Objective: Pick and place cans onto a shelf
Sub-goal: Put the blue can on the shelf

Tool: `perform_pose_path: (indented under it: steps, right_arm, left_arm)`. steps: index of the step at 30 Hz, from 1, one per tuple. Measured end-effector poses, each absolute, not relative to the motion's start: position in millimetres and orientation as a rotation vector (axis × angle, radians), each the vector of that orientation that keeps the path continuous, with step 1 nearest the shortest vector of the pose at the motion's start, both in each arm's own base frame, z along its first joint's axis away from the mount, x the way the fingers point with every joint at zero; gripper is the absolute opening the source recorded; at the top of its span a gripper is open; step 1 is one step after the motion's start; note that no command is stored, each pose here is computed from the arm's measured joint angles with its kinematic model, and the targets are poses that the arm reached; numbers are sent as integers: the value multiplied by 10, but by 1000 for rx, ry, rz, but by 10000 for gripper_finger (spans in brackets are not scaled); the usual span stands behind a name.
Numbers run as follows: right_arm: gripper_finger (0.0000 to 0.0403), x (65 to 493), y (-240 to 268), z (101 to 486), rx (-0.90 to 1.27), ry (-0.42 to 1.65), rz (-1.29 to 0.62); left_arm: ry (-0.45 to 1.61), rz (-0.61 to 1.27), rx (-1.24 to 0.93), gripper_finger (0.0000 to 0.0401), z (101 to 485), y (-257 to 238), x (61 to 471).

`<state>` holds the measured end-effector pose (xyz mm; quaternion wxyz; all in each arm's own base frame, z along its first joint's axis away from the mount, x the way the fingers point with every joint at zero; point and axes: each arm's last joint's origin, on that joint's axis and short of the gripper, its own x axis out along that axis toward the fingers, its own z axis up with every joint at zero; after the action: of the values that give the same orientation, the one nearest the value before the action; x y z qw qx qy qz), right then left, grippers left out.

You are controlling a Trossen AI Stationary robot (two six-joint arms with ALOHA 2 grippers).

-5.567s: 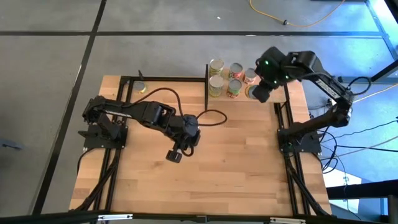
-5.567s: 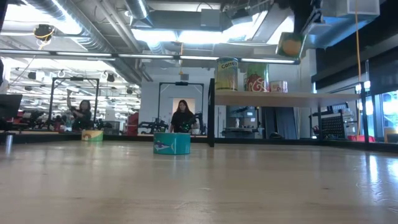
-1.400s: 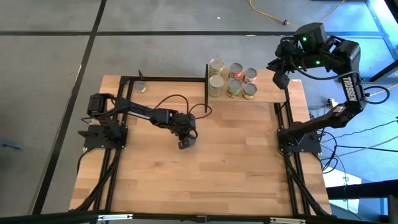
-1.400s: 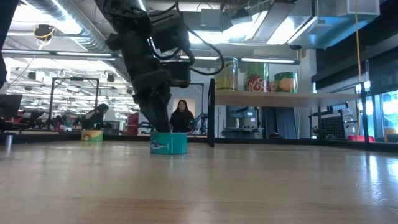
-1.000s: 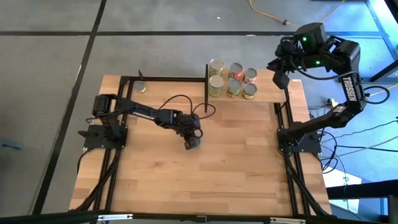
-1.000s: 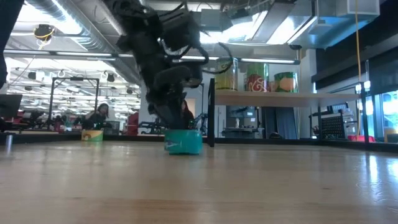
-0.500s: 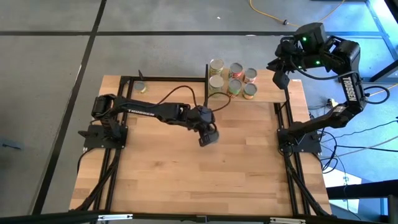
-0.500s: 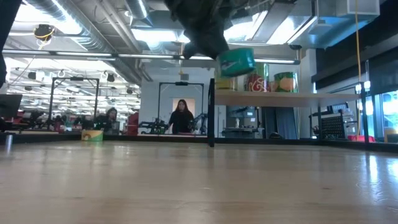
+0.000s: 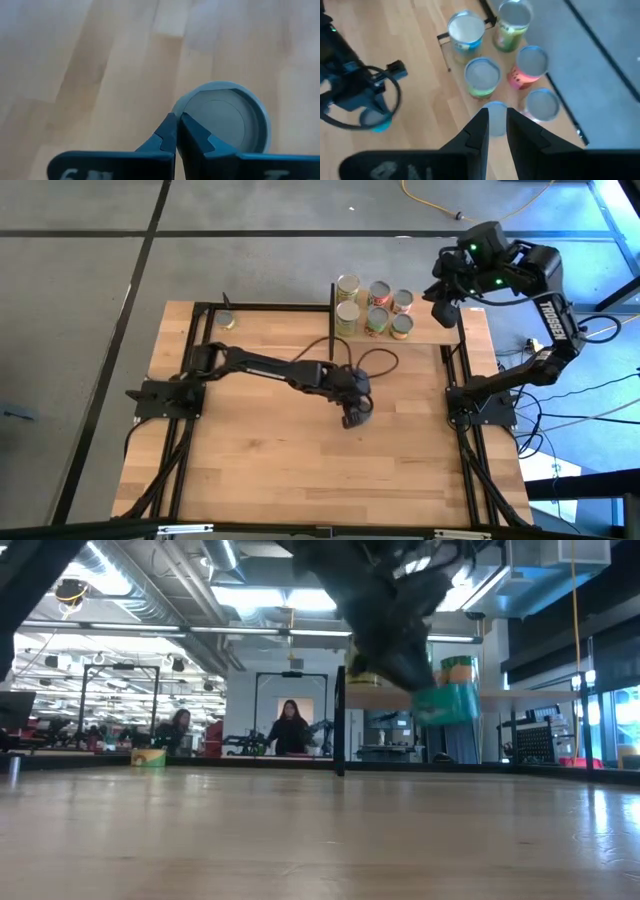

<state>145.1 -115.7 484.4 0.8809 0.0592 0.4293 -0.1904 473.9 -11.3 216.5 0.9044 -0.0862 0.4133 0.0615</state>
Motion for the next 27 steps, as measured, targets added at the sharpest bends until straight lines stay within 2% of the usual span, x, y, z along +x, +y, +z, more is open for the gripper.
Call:
perform_pose_path:
  steps: [7, 12, 22, 27]
  right_arm:
    - [69, 1520, -1198, 4692, 172, 940, -342]
    - [69, 1530, -1205, 4671, 177, 946, -338]
    - [69, 1529, -1204, 4672, 177, 945, -337]
    - [69, 1526, -1165, 4686, 164, 930, -291]
  left_arm:
    - [960, 71, -171, 0, 1828, -131, 4929]
    - [1037, 5, -207, 4, 1648, -161, 4922]
    - [1017, 23, -260, 52, 1654, -142, 4943]
    - [1019, 10, -370, 60, 1738, -23, 4918]
